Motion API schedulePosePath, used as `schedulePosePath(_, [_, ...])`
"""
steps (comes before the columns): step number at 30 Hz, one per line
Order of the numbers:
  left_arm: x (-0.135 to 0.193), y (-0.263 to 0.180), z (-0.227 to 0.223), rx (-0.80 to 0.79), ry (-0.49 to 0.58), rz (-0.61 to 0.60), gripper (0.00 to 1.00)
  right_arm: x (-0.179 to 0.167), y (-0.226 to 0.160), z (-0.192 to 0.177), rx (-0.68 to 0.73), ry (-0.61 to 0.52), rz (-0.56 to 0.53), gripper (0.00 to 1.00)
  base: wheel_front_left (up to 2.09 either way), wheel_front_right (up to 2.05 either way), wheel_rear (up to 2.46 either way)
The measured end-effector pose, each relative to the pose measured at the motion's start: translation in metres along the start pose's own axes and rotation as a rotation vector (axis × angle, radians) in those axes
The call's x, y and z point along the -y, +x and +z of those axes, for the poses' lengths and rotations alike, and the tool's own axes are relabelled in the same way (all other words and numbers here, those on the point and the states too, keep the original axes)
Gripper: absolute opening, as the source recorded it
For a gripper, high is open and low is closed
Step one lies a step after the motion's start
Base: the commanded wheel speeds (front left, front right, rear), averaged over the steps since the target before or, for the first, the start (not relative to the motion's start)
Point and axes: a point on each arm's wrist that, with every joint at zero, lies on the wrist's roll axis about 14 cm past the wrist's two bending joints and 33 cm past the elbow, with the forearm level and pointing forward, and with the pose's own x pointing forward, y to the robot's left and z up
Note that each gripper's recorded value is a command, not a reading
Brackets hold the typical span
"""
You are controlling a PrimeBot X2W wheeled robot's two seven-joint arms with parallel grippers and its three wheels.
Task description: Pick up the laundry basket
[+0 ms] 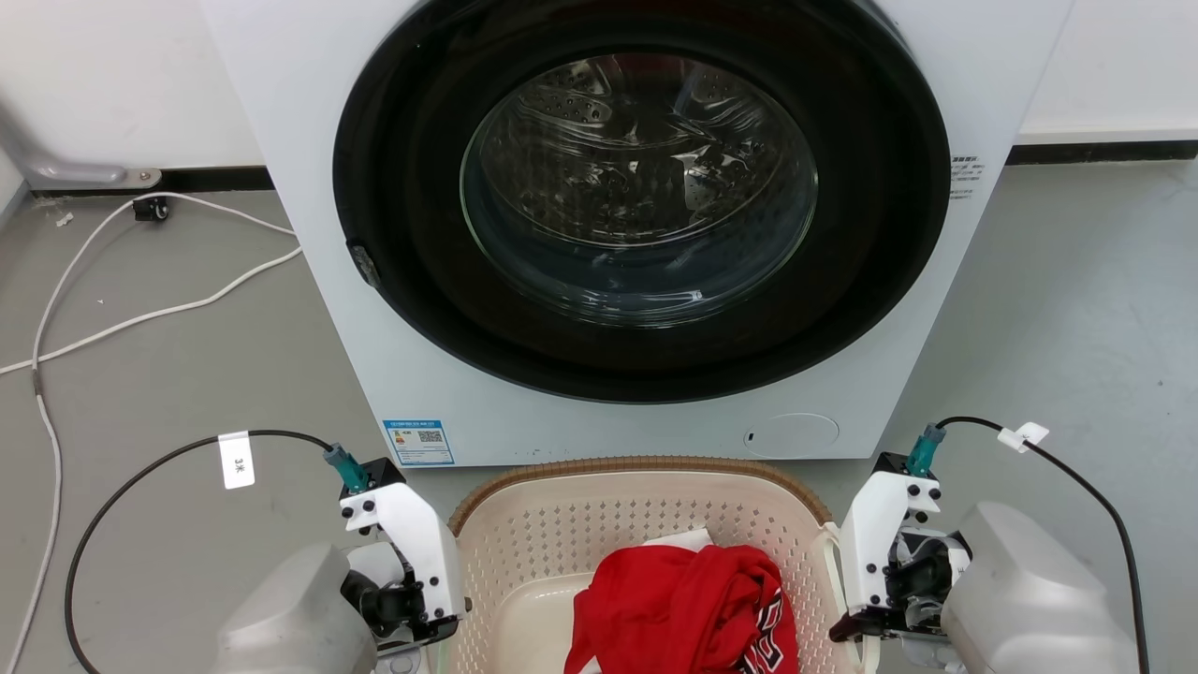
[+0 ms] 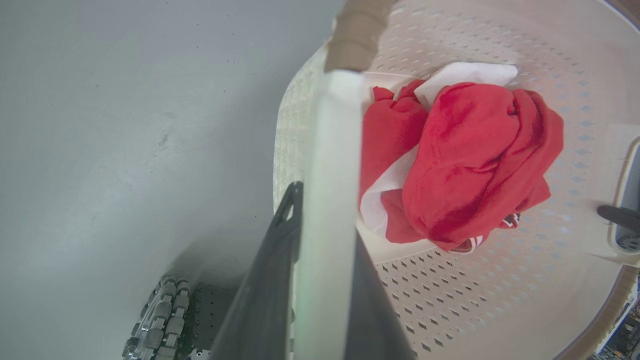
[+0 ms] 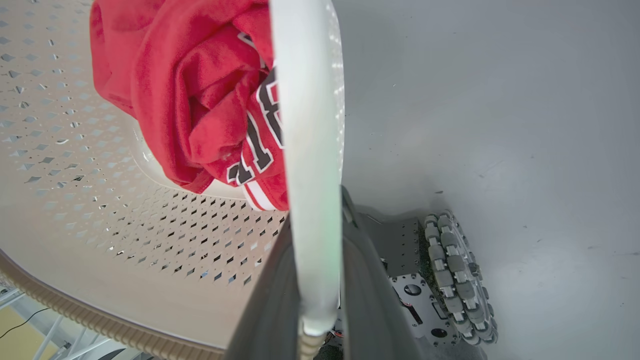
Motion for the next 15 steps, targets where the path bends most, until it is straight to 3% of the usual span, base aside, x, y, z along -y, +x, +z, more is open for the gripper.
schedulePosePath(15, [0.0003, 0.0003, -0.0003, 0.001, 0.001, -0.001, 0.00, 0.0002, -0.0003, 0.0003, 0.001, 0.008, 0.002, 0.00, 0.00, 0.00, 0.00])
